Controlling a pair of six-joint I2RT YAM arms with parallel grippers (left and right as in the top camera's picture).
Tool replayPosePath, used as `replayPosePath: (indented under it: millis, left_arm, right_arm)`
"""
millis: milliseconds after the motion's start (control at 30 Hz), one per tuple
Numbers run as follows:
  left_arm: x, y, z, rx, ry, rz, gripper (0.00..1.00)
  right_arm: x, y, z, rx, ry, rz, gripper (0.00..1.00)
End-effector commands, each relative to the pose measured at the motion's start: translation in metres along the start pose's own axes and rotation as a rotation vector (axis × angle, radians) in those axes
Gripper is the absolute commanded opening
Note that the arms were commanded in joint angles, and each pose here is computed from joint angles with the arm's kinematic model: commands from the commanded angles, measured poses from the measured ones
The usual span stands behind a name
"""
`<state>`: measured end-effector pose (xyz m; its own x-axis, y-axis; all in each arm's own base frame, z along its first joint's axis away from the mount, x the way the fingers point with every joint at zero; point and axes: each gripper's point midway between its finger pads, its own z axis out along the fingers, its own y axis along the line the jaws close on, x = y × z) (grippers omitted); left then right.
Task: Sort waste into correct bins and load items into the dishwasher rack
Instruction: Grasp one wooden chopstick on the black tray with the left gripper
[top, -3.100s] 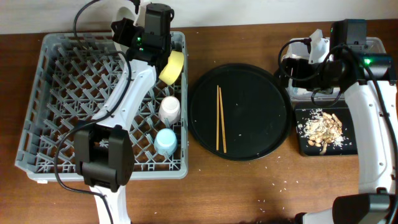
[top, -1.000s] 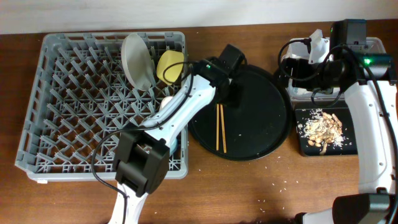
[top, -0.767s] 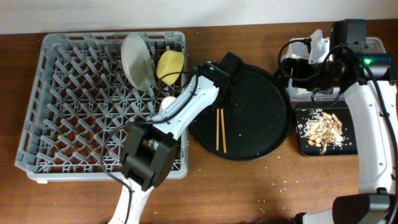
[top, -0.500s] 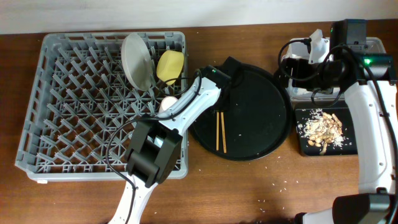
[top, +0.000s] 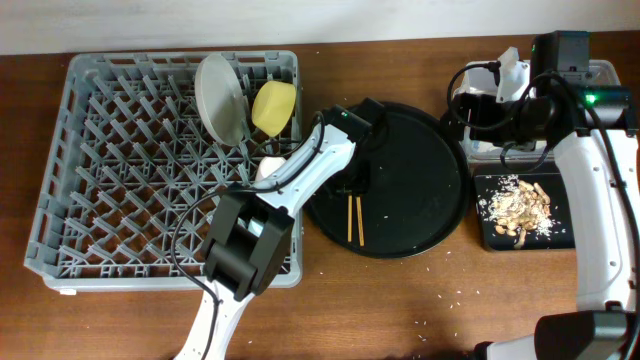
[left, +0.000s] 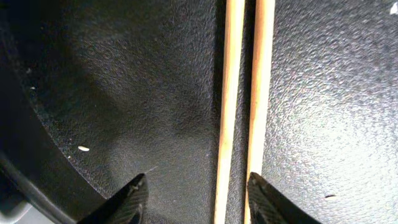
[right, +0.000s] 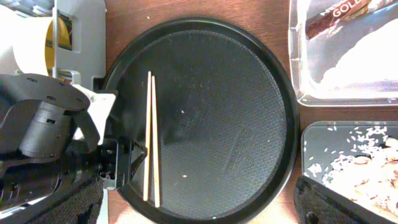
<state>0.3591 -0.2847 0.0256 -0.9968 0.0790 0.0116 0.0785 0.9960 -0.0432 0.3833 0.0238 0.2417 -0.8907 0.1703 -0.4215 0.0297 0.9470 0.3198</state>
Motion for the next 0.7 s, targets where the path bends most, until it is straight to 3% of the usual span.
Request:
replayPosePath:
  millis: [0,267,433,467,533,667]
  left_arm:
    - [0.004,0.001,0.009,-0.001,0.031,0.009,0.49]
    - [0.021,-0.002,0.040,0.019,0.151,0.003,0.47]
    - [0.020,-0.001,0.040,0.014,0.151,0.000,0.32]
    - [0.021,-0.001,0.040,0.013,0.151,0.000,0.25]
    - [0.021,0.000,0.040,0.013,0.151,0.000,0.02]
    - [0.020,-0.001,0.040,0.015,0.150,0.000,0.00]
  right_arm:
    - [-0.003,-0.003,0.000,0.010,-0.005,0.006,0.99]
    - [-0.003,-0.003,0.000,0.010,-0.005,0.006,0.99]
    - [-0.003,-0.003,0.000,0.010,-0.005,0.006,0.99]
    - [-0.003,-0.003,0.000,0.010,-0.005,0.006,0.99]
    - [-0.003,-0.003,0.000,0.010,-0.005,0.006,0.98]
    - [-0.003,-0.003,0.000,0.010,-0.005,0.006,0.98]
